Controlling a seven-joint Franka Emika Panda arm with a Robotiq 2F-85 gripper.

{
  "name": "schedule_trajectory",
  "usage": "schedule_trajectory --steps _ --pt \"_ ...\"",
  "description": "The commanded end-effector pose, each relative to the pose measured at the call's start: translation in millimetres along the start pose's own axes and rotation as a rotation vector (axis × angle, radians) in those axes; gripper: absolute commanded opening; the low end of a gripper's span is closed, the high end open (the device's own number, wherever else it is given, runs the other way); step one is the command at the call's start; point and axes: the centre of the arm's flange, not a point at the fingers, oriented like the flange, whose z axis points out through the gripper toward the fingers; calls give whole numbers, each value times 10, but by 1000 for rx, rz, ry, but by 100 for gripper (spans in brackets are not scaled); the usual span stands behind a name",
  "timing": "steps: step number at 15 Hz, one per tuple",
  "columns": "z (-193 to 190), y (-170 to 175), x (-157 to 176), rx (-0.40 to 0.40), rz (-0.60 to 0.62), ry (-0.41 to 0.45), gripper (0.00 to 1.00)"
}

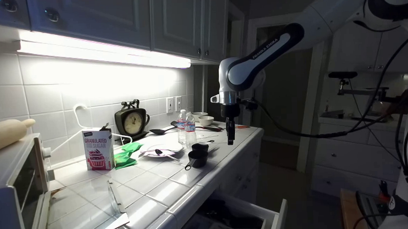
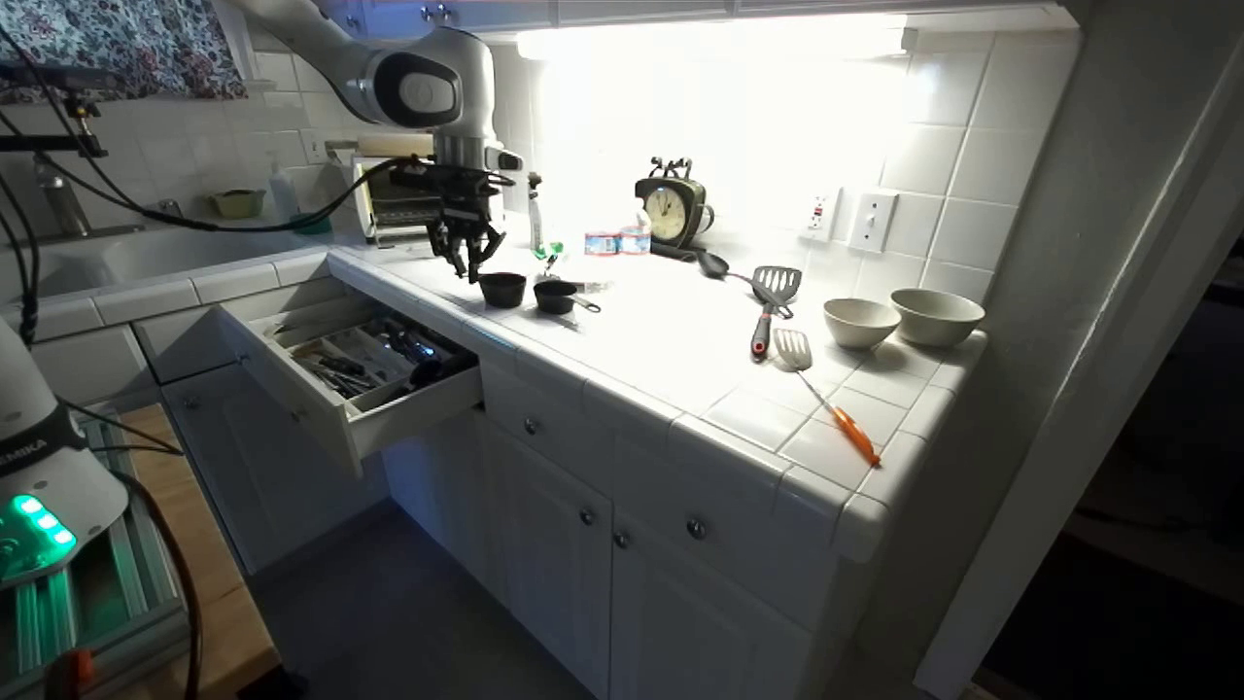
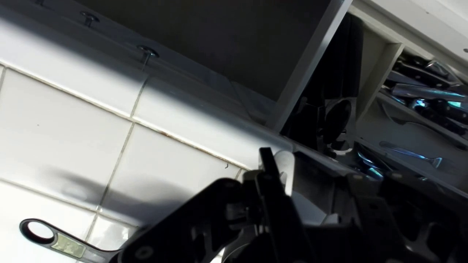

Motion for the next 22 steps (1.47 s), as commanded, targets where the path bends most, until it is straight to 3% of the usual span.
schedule_trajectory --steps 1,2,3,7,15,22 --pt "0 0 0 0 0 0 18" --pt "0 0 0 0 -1 0 18" --pt "-4 16 13 -13 -5 -6 4" --pt "-10 67 69 -94 -75 -25 4" --pt "48 97 295 -152 -267 -83 4" --pt "7 189 581 -259 -466 -145 4"
